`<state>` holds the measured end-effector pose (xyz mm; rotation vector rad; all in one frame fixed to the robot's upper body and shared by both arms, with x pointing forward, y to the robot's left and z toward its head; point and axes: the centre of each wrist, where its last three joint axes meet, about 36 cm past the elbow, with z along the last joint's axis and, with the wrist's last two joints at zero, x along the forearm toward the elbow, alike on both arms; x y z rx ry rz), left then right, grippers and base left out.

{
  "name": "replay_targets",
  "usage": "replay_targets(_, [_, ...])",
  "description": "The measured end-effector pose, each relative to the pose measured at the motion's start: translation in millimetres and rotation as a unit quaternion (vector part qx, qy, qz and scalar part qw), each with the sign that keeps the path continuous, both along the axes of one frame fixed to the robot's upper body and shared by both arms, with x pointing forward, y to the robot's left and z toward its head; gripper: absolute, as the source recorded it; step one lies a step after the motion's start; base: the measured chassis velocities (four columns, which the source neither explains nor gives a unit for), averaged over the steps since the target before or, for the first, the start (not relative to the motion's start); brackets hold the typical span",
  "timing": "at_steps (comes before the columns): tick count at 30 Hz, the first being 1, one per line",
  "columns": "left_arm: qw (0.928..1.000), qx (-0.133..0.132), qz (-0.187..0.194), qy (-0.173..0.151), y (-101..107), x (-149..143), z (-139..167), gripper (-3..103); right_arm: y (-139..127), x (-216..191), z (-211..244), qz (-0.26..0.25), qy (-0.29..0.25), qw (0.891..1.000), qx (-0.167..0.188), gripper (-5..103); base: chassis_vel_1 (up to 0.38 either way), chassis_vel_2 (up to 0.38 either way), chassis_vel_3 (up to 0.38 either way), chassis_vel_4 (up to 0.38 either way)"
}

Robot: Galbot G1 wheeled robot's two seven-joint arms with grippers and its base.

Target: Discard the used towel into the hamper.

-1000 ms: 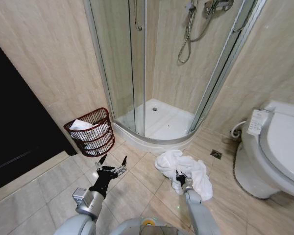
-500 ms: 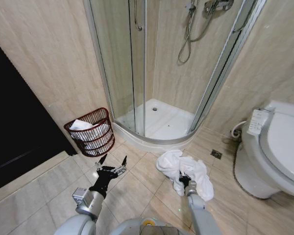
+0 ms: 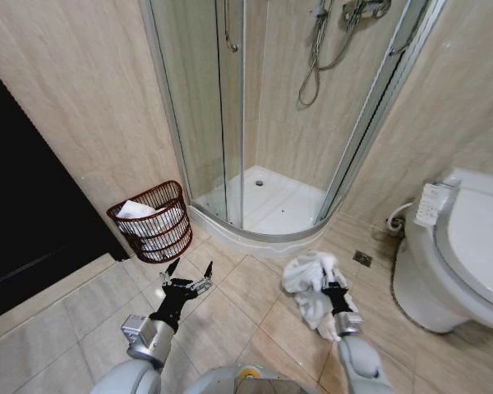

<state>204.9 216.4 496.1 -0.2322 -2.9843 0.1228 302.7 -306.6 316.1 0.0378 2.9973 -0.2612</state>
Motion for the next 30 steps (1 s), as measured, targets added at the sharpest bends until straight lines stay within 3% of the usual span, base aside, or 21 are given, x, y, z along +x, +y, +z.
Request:
replay_targets(1, [1.0,0.0,0.0,0.0,0,0,0,100,0,0,0,0.0,0.0,1.0,0.0,11,0.0,0.0,0.0,0.0])
replay_targets(3, [1.0,0.0,0.0,0.0,0,0,0,100,2,-7,57,0.009,-0.091,0.996,-0.001,11,0.0,0.0,0.0,0.0])
replay_targets(5, [1.0,0.0,0.0,0.0,0,0,0,100,2,-9,74,0.009,-0.121,0.993,-0.005,11,0.0,0.0,0.0,0.0])
replay_targets(8, [1.0,0.0,0.0,0.0,0,0,0,100,-8,-14,131,-0.004,-0.202,0.979,-0.027,11,0.0,0.0,0.0,0.0])
replay_targets(12, [1.0,0.0,0.0,0.0,0,0,0,100,-14,-19,166,-0.015,-0.252,0.967,-0.042,11,0.0,0.0,0.0,0.0])
replay_targets(15, [1.0,0.0,0.0,0.0,0,0,0,100,-17,-27,204,-0.028,-0.308,0.949,-0.059,11,0.0,0.0,0.0,0.0])
replay_targets(19, [1.0,0.0,0.0,0.0,0,0,0,100,-12,-37,231,-0.034,-0.34,0.938,-0.063,11,0.0,0.0,0.0,0.0])
replay_targets(30, [1.0,0.0,0.0,0.0,0,0,0,100,-11,-52,257,-0.034,-0.335,0.94,-0.052,11,0.0,0.0,0.0,0.0])
